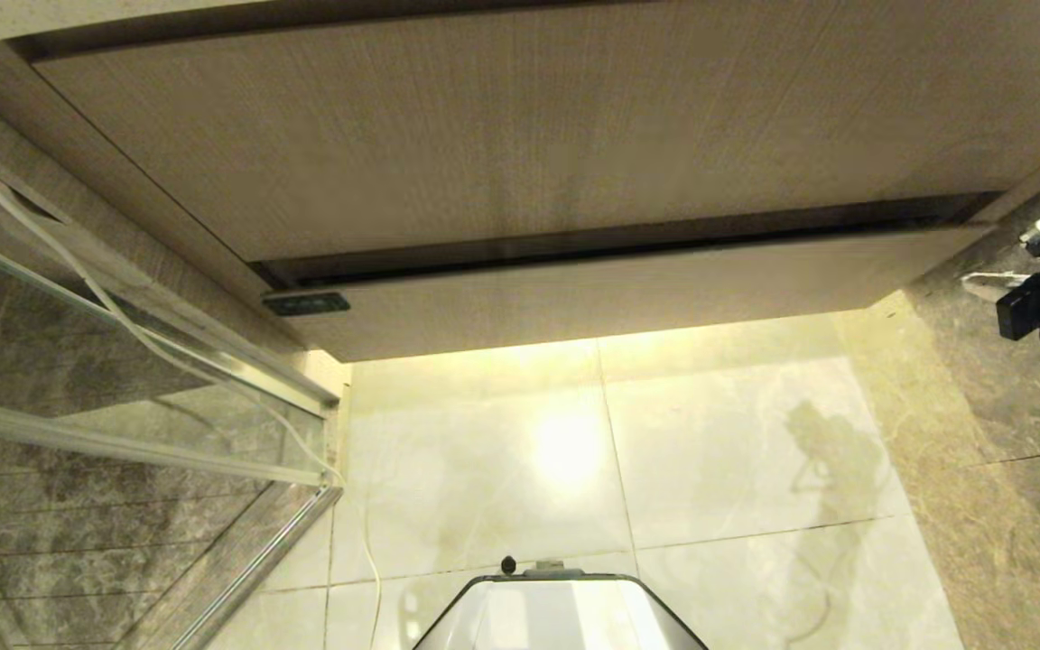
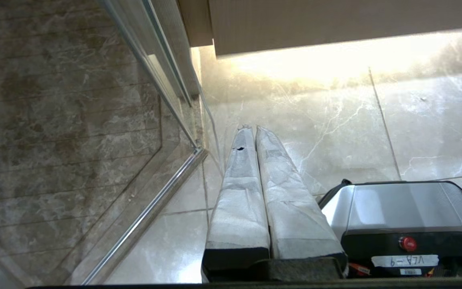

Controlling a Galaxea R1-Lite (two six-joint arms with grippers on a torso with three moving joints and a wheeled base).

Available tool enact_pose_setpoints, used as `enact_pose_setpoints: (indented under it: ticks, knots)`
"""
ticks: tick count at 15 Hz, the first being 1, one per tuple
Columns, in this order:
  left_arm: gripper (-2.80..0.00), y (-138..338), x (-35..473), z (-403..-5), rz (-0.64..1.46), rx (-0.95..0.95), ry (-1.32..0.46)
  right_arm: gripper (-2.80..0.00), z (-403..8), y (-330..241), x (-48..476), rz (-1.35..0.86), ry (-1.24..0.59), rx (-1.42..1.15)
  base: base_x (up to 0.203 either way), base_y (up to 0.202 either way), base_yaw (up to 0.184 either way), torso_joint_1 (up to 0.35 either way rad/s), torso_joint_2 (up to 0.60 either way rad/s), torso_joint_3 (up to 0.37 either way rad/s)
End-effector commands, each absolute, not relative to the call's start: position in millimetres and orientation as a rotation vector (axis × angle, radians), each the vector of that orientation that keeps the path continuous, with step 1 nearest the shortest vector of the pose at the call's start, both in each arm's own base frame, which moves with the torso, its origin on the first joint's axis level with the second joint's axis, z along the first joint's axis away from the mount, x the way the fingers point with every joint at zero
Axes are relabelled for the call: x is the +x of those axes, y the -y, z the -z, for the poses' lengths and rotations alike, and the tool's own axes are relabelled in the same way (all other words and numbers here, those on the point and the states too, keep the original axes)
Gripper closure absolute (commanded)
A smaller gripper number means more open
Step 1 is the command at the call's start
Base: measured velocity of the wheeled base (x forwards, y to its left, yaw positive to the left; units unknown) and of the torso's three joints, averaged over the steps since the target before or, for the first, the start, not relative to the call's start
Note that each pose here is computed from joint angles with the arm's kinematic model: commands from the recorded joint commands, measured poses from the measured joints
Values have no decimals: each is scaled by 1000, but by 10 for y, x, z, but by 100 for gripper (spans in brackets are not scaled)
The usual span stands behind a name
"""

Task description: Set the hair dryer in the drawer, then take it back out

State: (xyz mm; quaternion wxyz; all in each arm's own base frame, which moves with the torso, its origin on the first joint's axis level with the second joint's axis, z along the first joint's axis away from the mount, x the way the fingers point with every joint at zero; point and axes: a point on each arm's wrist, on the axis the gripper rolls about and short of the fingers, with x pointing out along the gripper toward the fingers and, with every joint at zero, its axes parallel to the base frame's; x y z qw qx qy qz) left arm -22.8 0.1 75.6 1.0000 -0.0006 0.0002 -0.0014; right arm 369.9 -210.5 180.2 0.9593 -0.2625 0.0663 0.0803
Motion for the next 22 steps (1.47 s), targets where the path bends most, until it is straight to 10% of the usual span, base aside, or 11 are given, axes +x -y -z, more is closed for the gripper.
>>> enact_pose_setpoints:
  ticks: [1, 8, 13, 22]
  knots:
    - [0, 0, -227, -751, 3, -2, -1, 0, -1809, 2070, 3582, -163, -150, -522, 0, 0, 0, 0, 0, 0]
    - [0, 0, -228, -755, 3, -2, 0, 0, -2276, 1705, 2931, -164, -192, -463, 0, 0, 0, 0, 0, 0]
    - [0, 0, -228, -755, 2, -2, 0, 0, -2868, 724, 1420, -112, -56, -374, 0, 0, 0, 0, 0, 0]
    - [0, 0, -227, -752, 2, -2, -1, 0, -1093, -36, -243, -125, 235, -194, 0, 0, 0, 0, 0, 0]
